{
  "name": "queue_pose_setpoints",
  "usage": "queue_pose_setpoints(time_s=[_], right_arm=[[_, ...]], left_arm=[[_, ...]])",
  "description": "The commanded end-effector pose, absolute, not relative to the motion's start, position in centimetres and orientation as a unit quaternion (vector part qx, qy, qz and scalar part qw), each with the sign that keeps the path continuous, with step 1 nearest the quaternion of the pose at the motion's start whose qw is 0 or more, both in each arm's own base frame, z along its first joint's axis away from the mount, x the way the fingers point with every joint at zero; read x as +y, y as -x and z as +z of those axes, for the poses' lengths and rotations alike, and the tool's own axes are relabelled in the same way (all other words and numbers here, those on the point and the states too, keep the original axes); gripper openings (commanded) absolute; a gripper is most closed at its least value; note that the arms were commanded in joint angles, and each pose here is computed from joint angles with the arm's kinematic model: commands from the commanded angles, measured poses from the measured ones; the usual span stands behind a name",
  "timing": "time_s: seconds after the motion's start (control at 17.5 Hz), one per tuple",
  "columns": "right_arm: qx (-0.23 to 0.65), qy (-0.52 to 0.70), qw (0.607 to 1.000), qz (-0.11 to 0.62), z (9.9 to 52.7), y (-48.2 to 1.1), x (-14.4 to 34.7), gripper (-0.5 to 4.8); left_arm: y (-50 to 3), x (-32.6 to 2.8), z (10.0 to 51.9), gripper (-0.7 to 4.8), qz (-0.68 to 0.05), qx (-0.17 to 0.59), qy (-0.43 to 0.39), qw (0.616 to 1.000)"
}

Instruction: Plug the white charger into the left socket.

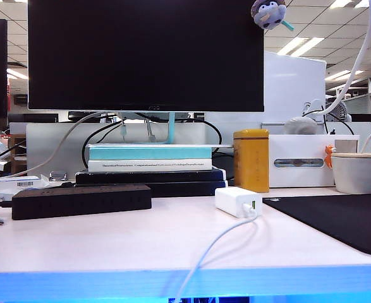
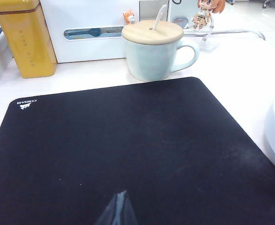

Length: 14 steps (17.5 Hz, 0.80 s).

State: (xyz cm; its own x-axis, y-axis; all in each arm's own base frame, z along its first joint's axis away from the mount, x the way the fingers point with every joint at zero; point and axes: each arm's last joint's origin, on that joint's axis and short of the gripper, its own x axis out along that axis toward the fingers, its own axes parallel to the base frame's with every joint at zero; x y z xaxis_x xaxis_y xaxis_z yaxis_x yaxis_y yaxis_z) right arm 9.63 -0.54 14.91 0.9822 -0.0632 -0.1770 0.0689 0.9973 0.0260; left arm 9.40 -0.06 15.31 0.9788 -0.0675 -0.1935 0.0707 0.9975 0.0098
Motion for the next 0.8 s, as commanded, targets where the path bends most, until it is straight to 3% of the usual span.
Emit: queue_pose_setpoints(time_s=[0.06, 0.46, 0.8], right_arm=[[0.092, -0.014, 0.995, -0.036, 14.6, -9.7, -0.6, -0.05], [0.052, -0.046, 0.997, -0.024, 15.5, -9.8, -0.5, -0.06], [-0.061, -0.120, 0.991, -0.019, 23.0, -7.9, -0.4, -0.06]], left_arm=[[-9.4, -0.1, 15.2, -0.06, -0.036, 0.098, -0.007, 0.995], [-9.5, -0.1, 15.6, -0.06, -0.034, 0.080, 0.013, 0.996], [-8.3, 0.3, 21.9, -0.06, 0.033, -0.031, 0.066, 0.997]])
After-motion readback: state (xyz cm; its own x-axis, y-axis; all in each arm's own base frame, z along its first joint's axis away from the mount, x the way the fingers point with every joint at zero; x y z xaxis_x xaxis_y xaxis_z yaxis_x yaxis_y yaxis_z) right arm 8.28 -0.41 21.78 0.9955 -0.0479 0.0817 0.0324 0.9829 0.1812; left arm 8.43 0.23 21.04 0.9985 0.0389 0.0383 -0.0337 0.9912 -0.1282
